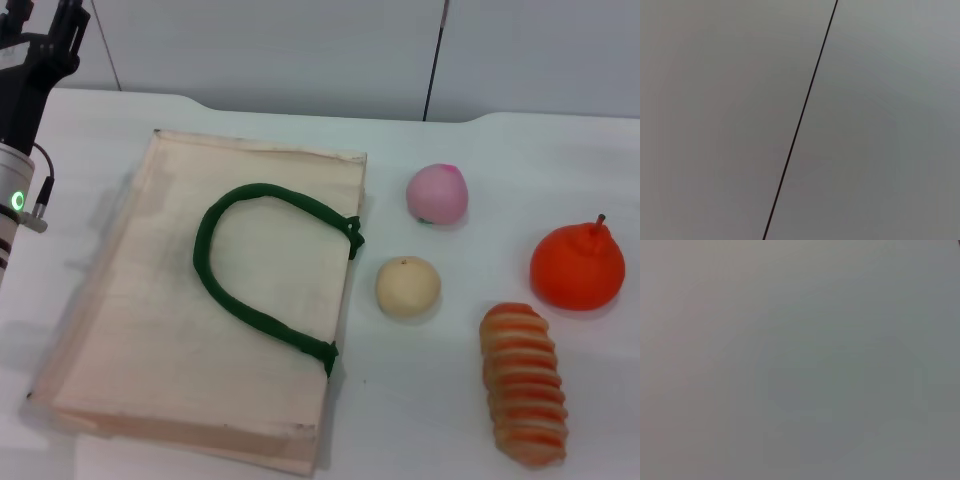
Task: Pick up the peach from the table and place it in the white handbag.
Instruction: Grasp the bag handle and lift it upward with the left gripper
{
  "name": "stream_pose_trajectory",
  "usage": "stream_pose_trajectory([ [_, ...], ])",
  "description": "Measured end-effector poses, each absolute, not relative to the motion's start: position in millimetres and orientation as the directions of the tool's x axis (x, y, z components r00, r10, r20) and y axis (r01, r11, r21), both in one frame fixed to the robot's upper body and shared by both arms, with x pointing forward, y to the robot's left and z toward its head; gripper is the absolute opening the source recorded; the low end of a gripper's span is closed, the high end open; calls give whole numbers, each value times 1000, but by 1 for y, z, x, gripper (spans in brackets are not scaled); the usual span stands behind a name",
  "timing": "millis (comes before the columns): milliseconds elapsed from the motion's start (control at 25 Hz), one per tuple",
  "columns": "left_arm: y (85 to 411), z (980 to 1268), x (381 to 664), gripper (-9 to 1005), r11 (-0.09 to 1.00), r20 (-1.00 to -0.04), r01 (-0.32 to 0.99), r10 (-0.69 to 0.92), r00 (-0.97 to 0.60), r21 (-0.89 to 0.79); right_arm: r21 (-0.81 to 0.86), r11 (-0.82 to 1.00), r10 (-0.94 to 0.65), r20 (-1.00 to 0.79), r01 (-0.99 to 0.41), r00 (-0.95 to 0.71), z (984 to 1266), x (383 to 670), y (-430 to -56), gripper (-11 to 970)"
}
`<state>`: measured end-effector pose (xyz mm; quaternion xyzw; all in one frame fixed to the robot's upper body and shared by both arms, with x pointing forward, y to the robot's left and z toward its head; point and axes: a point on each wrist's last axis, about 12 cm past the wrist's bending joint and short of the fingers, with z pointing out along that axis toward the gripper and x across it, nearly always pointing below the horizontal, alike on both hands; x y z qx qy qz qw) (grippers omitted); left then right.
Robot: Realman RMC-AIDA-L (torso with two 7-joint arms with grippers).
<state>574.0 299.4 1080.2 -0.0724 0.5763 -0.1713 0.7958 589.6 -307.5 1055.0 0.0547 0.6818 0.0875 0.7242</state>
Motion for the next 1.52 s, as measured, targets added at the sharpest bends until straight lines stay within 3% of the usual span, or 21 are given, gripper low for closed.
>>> stream_pose_trajectory([
  [640, 302, 1078, 575, 706, 923, -885, 162, -382, 265, -350, 199, 979, 202, -978, -50, 53, 1055, 590, -308, 882],
  [760, 306, 1072, 578, 706, 881, -860, 160, -470, 198, -444, 200, 979, 202, -978, -46, 44, 1054, 590, -308, 881],
  [920, 318, 1076, 587, 706, 834, -852, 251, -520, 59, -492, 200, 979, 202, -979, -42, 39, 1053, 589, -309, 878],
  [1200, 345, 1123, 611, 706, 793, -913, 453, -355, -200, -408, 199, 979, 200, -979, -38, 30, 1052, 589, -310, 874],
  [1520, 361, 1162, 615, 707, 776, -913, 538, -116, -392, -330, 196, 980, 197, -980, -39, 30, 1052, 589, -310, 869],
])
